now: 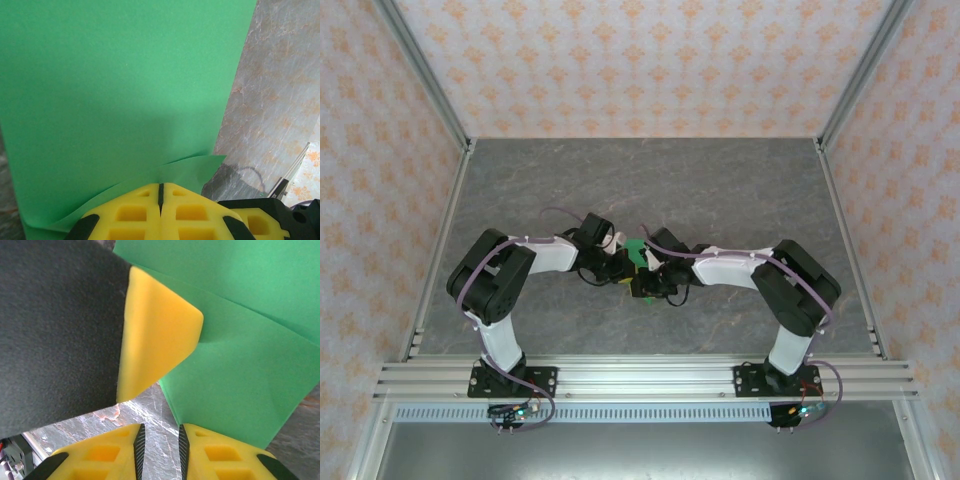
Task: Fold a paper plane with a square sheet of paper (fold left side to right side)
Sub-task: Third fold the triangle at the center of the table.
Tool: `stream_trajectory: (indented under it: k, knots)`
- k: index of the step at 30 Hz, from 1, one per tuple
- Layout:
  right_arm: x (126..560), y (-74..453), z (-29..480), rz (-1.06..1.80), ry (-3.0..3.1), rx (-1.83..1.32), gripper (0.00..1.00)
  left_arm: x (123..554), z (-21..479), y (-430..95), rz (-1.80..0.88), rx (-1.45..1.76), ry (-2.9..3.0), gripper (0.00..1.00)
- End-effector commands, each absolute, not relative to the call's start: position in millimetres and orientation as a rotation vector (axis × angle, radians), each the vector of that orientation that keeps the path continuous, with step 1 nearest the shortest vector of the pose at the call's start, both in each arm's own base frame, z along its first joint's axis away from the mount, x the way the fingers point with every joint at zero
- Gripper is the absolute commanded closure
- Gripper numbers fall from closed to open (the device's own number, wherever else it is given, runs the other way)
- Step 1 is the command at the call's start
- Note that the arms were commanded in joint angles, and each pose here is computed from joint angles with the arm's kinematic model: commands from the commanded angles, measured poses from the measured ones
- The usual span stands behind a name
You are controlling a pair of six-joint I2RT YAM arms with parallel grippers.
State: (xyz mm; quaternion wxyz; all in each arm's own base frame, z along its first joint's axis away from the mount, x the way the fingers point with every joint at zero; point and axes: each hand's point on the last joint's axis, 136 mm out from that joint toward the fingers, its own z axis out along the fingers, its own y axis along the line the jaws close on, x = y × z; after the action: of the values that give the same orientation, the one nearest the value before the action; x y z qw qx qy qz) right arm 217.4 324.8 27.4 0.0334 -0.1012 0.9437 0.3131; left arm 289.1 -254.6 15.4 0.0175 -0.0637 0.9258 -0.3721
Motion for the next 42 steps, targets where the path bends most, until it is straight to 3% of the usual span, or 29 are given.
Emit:
stream_trajectory:
  k: [1,24,33,37,42]
  knots:
    - [207,319,16,0.945,2.965,-0.293,0.73,276,-8,-236,-0.999,-0.271,2.965,1.0]
    - [156,263,6,0.789,3.118,-0.276,0.83,277,-8,-234,-0.966,-0.255,2.978,1.0]
    - [189,295,69,0.962,2.894,-0.293,0.84,280,-1,-237,-0.987,-0.248,2.961,1.0]
    - [204,309,56,0.952,2.919,-0.229,0.98,282,1,-238,-0.997,-0.249,2.952,1.0]
    - [218,310,30,0.842,2.975,-0.127,1.0,283,6,-240,-1.016,-0.243,2.94,1.0]
